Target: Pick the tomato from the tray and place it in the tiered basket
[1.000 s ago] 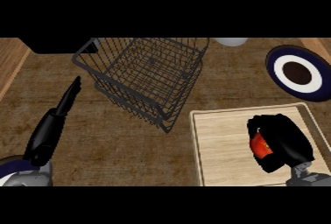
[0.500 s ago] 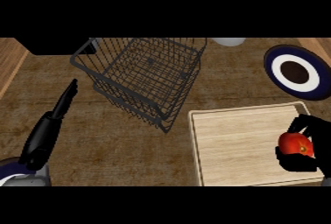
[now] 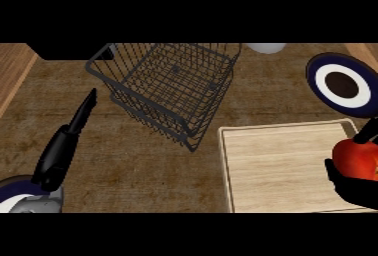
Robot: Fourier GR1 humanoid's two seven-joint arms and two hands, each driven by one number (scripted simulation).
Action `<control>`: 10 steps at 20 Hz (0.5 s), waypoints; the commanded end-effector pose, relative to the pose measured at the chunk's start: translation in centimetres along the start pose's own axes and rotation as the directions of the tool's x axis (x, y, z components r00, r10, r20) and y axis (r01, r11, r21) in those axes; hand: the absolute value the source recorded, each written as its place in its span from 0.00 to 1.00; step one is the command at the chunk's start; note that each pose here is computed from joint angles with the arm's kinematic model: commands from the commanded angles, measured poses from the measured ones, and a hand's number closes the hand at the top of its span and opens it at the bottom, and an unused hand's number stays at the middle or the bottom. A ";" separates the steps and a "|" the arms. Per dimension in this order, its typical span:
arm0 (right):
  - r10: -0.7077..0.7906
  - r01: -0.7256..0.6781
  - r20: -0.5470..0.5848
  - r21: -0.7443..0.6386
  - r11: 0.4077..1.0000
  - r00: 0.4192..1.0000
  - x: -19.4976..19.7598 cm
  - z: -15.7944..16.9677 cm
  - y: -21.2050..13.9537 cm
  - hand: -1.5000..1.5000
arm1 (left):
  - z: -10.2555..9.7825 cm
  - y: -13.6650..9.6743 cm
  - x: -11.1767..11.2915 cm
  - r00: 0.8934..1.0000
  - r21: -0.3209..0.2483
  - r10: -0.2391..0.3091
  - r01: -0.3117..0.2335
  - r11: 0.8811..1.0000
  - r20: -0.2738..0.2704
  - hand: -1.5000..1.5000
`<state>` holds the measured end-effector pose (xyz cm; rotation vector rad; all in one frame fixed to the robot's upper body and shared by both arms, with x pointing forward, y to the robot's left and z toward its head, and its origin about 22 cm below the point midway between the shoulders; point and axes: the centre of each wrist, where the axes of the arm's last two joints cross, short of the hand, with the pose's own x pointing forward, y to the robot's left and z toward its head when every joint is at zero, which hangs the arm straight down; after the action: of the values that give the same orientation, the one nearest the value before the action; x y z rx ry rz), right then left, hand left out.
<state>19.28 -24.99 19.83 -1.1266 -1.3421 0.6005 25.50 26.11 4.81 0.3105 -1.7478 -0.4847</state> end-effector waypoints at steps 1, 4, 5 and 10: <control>-0.038 0.041 0.068 -0.038 0.998 0.997 4.1 1.3 -2.0 1.00 | -0.5 0.4 0.3 1.000 -0.005 0.002 -0.002 1.000 0.002 0.50; -0.084 0.090 0.109 -0.054 0.994 0.991 7.1 0.3 -2.9 1.00 | -0.6 1.3 -0.1 1.000 0.001 -0.007 0.007 1.000 0.014 0.50; -0.080 0.089 0.142 -0.054 0.995 0.987 8.0 -0.4 -3.4 1.00 | -2.1 1.1 0.6 1.000 0.009 -0.005 0.005 1.000 0.008 0.50; -0.113 0.117 0.132 -0.024 0.993 0.985 15.2 -2.9 -3.4 1.00 | -0.9 0.3 -0.8 1.000 -0.001 -0.018 0.018 1.000 0.025 0.50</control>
<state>22.86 -17.79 27.21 -1.0501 -1.5535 0.5765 26.11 26.37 5.21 0.3016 -1.7554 -0.4976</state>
